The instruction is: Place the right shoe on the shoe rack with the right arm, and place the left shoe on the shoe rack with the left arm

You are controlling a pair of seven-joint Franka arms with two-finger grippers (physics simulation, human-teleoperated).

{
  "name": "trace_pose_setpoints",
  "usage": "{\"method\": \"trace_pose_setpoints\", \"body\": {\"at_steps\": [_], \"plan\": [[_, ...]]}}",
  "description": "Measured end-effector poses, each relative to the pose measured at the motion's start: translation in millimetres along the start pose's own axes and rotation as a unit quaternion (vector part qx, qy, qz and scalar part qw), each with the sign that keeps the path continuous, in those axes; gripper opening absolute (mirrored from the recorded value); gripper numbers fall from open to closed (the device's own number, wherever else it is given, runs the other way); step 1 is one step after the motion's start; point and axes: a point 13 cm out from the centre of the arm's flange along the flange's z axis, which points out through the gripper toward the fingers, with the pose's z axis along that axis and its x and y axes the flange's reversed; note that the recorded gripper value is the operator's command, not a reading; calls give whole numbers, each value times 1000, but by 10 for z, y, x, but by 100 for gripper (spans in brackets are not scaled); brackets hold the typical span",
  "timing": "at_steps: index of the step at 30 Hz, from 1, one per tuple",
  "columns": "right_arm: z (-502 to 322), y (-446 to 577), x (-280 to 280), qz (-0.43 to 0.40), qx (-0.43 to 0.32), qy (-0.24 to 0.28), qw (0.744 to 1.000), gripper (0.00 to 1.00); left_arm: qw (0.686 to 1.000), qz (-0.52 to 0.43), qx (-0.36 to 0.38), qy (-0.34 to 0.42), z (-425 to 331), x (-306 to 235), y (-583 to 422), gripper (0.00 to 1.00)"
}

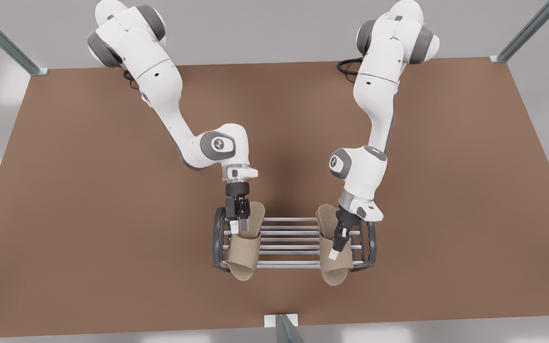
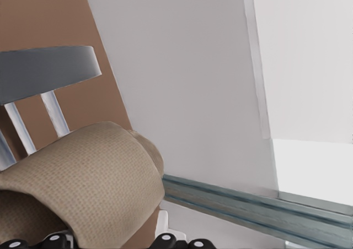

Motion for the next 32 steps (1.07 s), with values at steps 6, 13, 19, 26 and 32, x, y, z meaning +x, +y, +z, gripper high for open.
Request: {"method": "trace_pose_setpoints", "body": {"at_steps": [6,13,19,26,32], "plan": [[-656,-1096,-529,80,26,-27,996,100,1000,-29,6,-4,-8,-4,-24,100],[-476,-2041,1712,456,-37,229,859,100,996,-68,38,41,-1095,375,-610,100],[-1177,-2994,4064,699,-77,481,524,100,995,83,-62,3,-2116,-1362,-1297,100],[-990,-2467,3638,644,-232,519,512,100,895,319,-299,94,-2907,-1694,-626,100],[-1009,-2309,3671,600,-285,519,538,100,817,400,-386,151,-3278,-1717,-156,100]]}}
